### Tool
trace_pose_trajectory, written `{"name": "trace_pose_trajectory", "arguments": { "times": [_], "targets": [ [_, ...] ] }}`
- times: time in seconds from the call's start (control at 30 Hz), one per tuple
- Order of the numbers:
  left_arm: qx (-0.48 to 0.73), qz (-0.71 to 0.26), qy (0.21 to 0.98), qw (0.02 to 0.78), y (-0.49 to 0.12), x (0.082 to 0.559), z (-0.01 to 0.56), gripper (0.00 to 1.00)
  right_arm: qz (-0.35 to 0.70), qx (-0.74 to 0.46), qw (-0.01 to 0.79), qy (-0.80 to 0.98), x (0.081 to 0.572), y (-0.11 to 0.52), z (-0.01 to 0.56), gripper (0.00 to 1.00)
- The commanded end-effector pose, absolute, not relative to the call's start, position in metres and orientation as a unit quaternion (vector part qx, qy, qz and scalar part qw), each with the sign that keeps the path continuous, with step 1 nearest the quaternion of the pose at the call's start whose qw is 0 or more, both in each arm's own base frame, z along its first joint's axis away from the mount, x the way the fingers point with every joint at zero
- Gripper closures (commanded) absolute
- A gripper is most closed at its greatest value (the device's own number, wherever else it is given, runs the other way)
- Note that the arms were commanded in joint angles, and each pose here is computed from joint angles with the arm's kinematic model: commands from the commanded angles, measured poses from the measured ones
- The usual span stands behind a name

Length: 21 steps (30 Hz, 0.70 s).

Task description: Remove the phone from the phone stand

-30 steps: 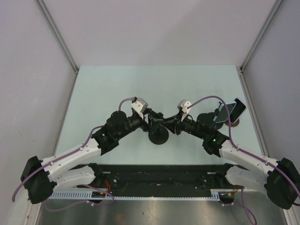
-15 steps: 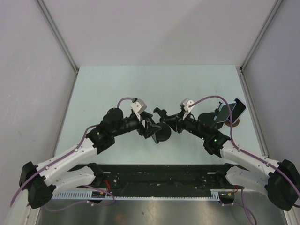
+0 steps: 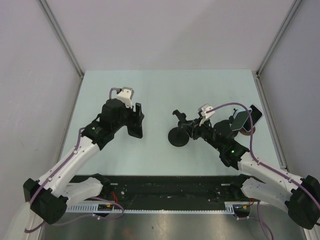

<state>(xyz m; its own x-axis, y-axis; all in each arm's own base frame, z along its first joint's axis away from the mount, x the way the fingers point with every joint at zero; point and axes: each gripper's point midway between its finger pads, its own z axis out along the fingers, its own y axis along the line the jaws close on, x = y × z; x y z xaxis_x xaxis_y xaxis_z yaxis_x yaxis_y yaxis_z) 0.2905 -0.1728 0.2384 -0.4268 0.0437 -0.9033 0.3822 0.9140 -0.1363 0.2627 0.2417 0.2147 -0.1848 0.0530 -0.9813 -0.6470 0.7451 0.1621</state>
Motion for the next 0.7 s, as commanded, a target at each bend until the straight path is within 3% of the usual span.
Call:
{"name": "trace_pose_trajectory", "arguments": {
  "times": [0.0, 0.33, 0.67],
  "targets": [
    [0.045, -0.081, 0.867, 0.489, -0.115, 0.308, 0.222, 1.0, 0.264, -0.183, 0.619, 0.716, 0.267, 0.226, 0.214, 1.0],
    [-0.02, 0.06, 0.923, 0.378, -0.008, 0.357, 0.166, 1.0, 0.281, -0.179, 0.624, 0.707, 0.259, 0.224, 0.218, 1.0],
    [-0.044, 0.053, 0.955, 0.289, 0.039, 0.401, 0.103, 1.0, 0.296, -0.181, 0.625, 0.699, 0.255, 0.225, 0.22, 1.0]
  ]
}}
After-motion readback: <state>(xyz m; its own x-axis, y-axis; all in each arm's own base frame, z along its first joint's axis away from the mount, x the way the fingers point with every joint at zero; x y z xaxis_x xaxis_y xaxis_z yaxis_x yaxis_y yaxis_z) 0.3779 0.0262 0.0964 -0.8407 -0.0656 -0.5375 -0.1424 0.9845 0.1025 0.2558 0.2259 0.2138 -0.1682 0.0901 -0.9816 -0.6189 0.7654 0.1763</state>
